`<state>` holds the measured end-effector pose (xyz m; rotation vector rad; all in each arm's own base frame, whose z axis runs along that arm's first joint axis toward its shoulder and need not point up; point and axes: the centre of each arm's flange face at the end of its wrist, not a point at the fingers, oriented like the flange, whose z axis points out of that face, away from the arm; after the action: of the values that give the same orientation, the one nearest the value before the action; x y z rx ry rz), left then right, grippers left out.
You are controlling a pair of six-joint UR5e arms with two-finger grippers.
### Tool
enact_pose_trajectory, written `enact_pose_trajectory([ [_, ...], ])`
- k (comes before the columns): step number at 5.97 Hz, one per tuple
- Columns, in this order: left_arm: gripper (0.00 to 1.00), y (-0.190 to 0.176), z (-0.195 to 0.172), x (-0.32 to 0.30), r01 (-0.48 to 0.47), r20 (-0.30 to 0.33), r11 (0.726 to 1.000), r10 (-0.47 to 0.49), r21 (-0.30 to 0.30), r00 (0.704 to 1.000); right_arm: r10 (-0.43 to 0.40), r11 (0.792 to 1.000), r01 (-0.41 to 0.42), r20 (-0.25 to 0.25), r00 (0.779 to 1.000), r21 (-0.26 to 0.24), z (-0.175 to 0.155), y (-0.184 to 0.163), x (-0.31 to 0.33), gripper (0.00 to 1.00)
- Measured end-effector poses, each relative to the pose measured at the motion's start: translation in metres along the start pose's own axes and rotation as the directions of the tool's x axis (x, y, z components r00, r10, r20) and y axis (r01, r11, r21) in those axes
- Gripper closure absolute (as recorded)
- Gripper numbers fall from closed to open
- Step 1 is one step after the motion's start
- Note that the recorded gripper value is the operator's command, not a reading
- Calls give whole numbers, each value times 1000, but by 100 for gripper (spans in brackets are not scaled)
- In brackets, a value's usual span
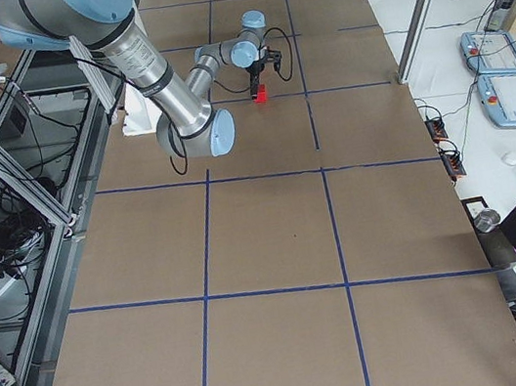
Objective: Form red blocks into L shape at center
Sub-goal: 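Set the cube down at the center, open and lift the right gripper away, then reach the left gripper down and grasp the red cube farthest from center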
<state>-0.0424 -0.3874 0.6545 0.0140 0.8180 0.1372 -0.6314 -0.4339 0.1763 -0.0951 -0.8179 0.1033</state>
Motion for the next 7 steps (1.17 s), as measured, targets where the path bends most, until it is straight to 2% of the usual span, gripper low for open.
enact_pose_trajectory([
  [1,0,-1,-1,2,-4,0,1000,4,3,1000,0,1000,-1,32,1000,31,-35,-26,3,1],
  [3,0,-3,-4,5,-13,0,1000,13,11,1000,-43,998,41,33,999,55,-110,-110,58,1],
  [5,0,-29,-21,21,-66,7,996,66,64,998,-162,985,163,-14,987,63,-149,-198,186,1],
  [7,0,-60,-44,45,-121,6,985,121,120,993,-320,945,323,-57,946,56,-178,-256,353,1],
])
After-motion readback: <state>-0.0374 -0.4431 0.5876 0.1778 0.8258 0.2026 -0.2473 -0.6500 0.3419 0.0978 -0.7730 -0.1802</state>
